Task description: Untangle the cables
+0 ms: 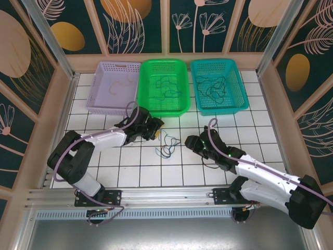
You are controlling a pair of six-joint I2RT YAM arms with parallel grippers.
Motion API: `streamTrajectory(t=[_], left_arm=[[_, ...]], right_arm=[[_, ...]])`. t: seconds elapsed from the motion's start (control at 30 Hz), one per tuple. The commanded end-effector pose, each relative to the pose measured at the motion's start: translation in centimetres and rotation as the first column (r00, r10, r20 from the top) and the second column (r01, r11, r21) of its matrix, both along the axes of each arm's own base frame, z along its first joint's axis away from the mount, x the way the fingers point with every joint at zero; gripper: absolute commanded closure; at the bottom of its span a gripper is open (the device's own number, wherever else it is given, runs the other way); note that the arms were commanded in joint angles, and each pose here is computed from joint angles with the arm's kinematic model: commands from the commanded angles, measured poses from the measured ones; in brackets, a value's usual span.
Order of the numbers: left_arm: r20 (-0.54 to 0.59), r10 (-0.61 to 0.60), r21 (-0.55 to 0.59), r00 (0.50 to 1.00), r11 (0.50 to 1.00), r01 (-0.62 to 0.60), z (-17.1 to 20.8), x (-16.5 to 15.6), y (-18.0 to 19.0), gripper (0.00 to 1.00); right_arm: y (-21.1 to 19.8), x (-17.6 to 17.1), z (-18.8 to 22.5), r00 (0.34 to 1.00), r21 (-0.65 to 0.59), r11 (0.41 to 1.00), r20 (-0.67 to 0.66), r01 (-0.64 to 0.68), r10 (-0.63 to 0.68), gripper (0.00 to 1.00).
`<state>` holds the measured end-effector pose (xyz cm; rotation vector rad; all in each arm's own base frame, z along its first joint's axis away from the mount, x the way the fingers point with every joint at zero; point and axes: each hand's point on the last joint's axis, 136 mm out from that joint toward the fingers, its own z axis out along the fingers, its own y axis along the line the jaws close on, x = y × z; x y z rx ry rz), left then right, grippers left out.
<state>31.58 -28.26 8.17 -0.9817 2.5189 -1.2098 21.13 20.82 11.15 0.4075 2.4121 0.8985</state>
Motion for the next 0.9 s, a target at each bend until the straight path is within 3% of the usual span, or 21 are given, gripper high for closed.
streamTrajectory(t=[0.0,0.13,0.33,0.53,0.87], left_arm=[[0.046,-0.023,0.044,0.999,0.999,0.021,-0.2,0.5,0.0,0.62],[0.088,-0.049,0.069,0.995,0.997,0.043,-0.2,0.8,-0.2,0.71],[0.092,-0.091,0.095,0.992,0.992,0.082,-0.9,0.4,-0.3,0.59],[0.104,-0.130,0.111,0.986,0.987,0.118,-1.7,1.0,-1.2,0.56],[0.077,-0.157,0.150,0.985,0.978,0.144,-3.4,0.9,-1.2,0.70]], right_arm=[[0.8,-0.3,-0.3,0.999,0.048,0.999,-0.046,0.006,-0.003,0.50],[2.3,0.3,-1.3,0.997,0.104,0.995,-0.083,0.010,-0.002,0.50],[4.0,2.2,-3.3,0.987,0.147,0.988,-0.161,0.036,-0.012,0.53],[4.0,4.1,-5.2,0.983,0.125,0.991,-0.181,0.043,-0.020,0.57],[5.4,5.4,-5.2,0.984,0.160,0.987,-0.178,0.025,0.004,0.63]])
